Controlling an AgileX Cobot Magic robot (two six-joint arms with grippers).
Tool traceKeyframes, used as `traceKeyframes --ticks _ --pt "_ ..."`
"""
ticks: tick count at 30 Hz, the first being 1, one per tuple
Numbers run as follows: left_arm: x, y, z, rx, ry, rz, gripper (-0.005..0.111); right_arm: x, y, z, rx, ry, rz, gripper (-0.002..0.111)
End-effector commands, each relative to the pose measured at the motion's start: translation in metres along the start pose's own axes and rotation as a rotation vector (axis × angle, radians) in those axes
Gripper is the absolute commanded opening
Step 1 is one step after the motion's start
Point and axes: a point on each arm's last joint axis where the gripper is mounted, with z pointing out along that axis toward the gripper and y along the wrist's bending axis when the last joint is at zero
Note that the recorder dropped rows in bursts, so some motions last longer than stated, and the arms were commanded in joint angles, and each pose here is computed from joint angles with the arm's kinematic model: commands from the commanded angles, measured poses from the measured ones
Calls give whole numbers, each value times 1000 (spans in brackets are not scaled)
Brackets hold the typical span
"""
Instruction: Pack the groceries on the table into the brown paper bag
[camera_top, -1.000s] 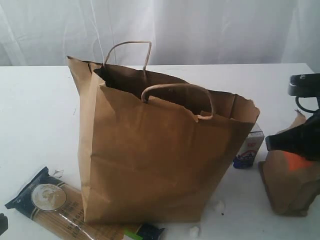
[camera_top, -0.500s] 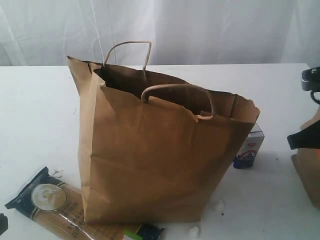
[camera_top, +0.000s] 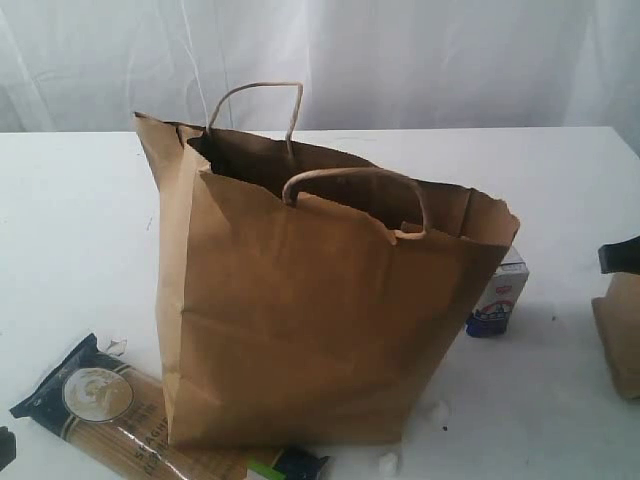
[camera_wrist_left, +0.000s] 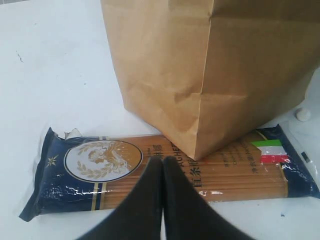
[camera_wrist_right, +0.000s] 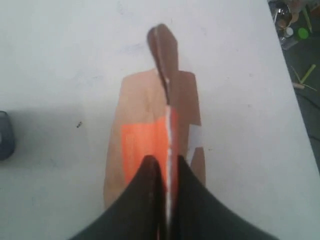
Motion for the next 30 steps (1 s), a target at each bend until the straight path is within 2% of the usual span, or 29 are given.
traceKeyframes --ticks 1,5,8,15,18,30 --pt "1 0 0 4 -5 -5 0 -5 -10 -1 11 -30 20 0" --pt "1 0 0 4 -5 -5 0 -1 -9 0 -33 5 -11 0" --pt "1 0 0 4 -5 -5 0 -1 -5 0 -71 15 -10 6" --pt "1 0 0 4 -5 -5 0 1 -5 0 -79 33 1 45" --pt "1 0 0 4 -5 -5 0 -1 -5 -2 -78 30 6 55" --pt "1 0 0 4 -5 -5 0 -57 -23 -81 -82 -256 84 57"
